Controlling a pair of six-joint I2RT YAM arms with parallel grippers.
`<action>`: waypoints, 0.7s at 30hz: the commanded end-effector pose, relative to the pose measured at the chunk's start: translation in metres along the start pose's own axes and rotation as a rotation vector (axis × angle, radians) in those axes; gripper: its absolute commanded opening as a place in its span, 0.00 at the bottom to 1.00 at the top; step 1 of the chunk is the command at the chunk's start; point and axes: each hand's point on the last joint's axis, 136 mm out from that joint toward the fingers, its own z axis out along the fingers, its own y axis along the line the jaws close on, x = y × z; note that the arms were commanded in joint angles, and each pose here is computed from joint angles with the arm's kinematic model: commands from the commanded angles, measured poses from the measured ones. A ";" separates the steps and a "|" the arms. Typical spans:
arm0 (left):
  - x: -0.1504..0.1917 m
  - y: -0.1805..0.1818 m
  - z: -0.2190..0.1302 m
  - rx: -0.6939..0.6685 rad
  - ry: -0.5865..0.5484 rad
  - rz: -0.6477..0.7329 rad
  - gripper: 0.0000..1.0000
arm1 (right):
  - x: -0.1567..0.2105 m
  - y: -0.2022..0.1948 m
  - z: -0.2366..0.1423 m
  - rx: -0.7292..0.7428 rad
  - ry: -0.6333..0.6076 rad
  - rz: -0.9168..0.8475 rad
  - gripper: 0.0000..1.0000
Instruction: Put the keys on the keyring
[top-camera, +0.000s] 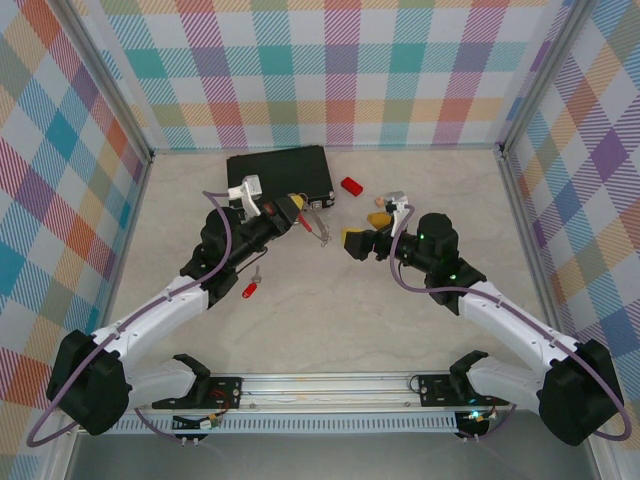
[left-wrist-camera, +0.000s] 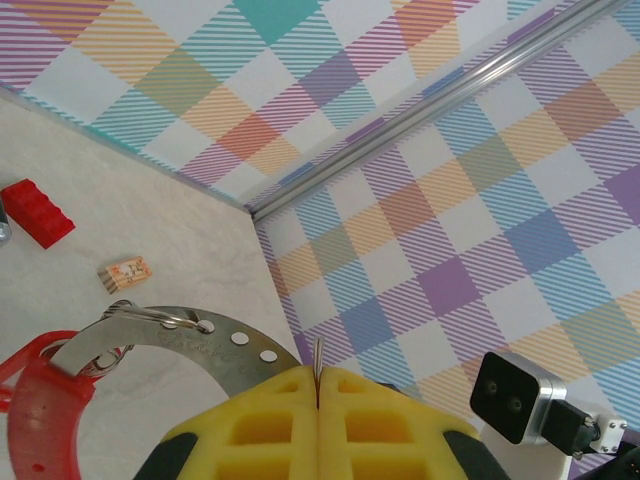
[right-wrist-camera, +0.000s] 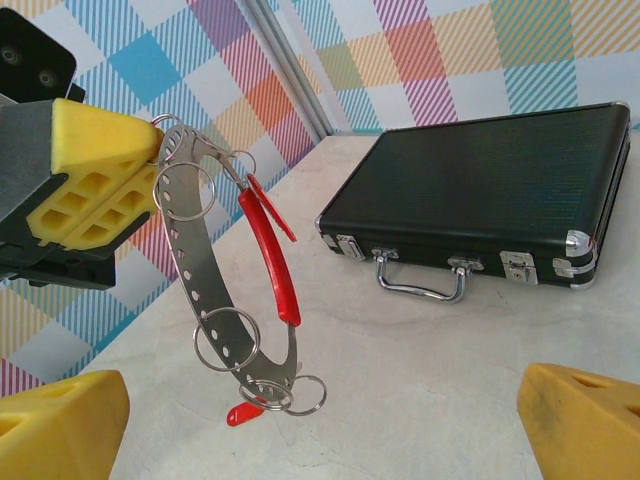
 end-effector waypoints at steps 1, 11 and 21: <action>-0.007 -0.025 0.001 0.090 -0.020 0.049 0.00 | -0.004 0.003 -0.001 -0.016 -0.021 -0.002 0.99; 0.023 -0.047 -0.002 0.303 0.071 0.385 0.00 | -0.025 0.008 -0.007 0.001 -0.065 -0.097 1.00; 0.040 -0.053 -0.012 0.500 -0.002 0.538 0.00 | -0.054 0.035 -0.007 -0.086 -0.077 -0.166 0.76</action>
